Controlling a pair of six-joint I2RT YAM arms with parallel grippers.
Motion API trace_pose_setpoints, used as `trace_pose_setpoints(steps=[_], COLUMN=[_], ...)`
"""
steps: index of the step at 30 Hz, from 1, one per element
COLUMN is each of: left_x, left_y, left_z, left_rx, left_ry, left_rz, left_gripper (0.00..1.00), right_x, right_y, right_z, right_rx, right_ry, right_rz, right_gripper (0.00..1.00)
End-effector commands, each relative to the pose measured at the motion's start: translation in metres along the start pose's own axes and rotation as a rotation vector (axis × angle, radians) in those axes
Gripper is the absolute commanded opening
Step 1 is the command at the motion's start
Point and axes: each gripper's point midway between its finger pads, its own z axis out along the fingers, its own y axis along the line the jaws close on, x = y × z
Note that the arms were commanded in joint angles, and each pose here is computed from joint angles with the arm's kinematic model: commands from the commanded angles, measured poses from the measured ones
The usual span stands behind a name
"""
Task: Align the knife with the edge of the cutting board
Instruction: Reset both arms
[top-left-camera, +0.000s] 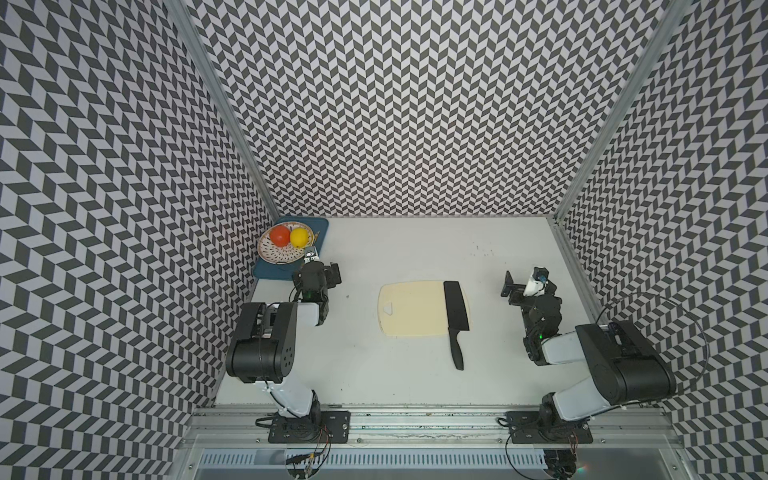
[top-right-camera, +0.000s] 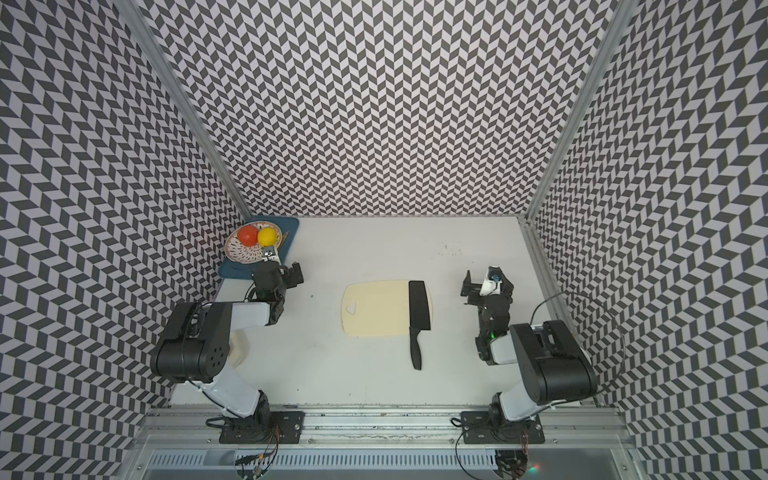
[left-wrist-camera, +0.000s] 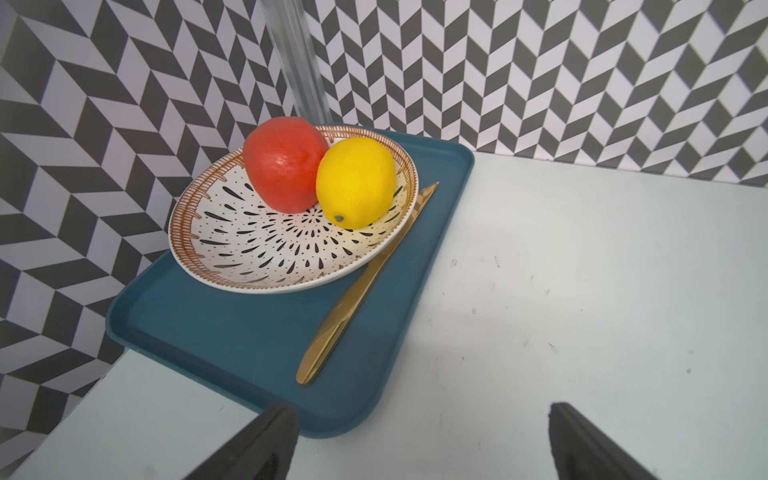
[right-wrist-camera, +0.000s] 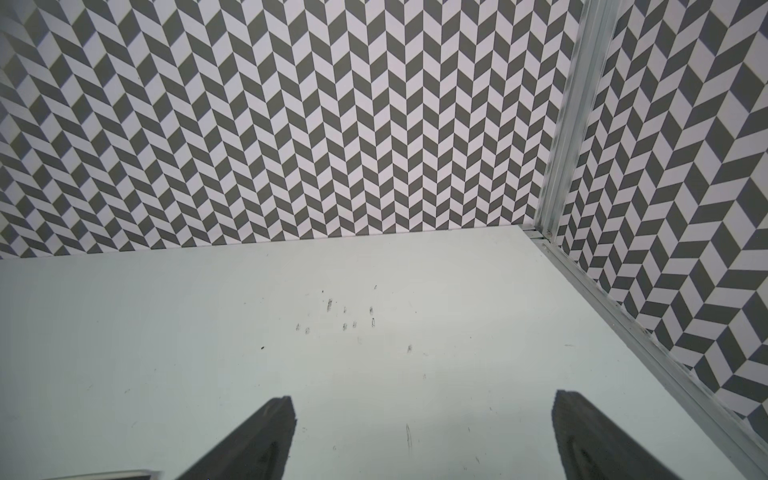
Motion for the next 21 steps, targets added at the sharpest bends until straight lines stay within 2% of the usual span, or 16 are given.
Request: trace_pose_setpoints(steps=[1, 7, 9, 10, 11, 21], left_x=[-0.023, -0.022, -0.022, -0.024, -0.019, -0.019], left_y=[-0.015, -0.008, -0.008, -0.01, -0.011, -0.008], left_z=[-0.037, -0.061, -0.079, -0.081, -0.074, -0.068], left_rx=[0.115, 0.119, 0.118, 0.118, 0.124, 0.136], left_ry=[-0.192, -0.279, -0.382, -0.387, -0.331, -0.32], left_rz=[0.022, -0.003, 0.007, 0.018, 0.017, 0.004], left_gripper=[1.0, 1.0, 1.0, 1.0, 1.0, 1.0], right_x=[-0.016, -0.015, -0.015, -0.015, -0.015, -0.015], right_y=[-0.003, -0.003, -0.003, -0.003, -0.003, -0.003], right_z=[0.001, 0.001, 0.001, 0.001, 0.001, 0.001], right_rx=[0.015, 0.014, 0.013, 0.014, 0.014, 0.013], right_ry=[-0.054, -0.049, -0.049, -0.048, -0.05, -0.048], right_rz=[0.022, 0.021, 0.021, 0.021, 0.021, 0.02], right_gripper=[1.0, 1.0, 1.0, 1.0, 1.0, 1.0])
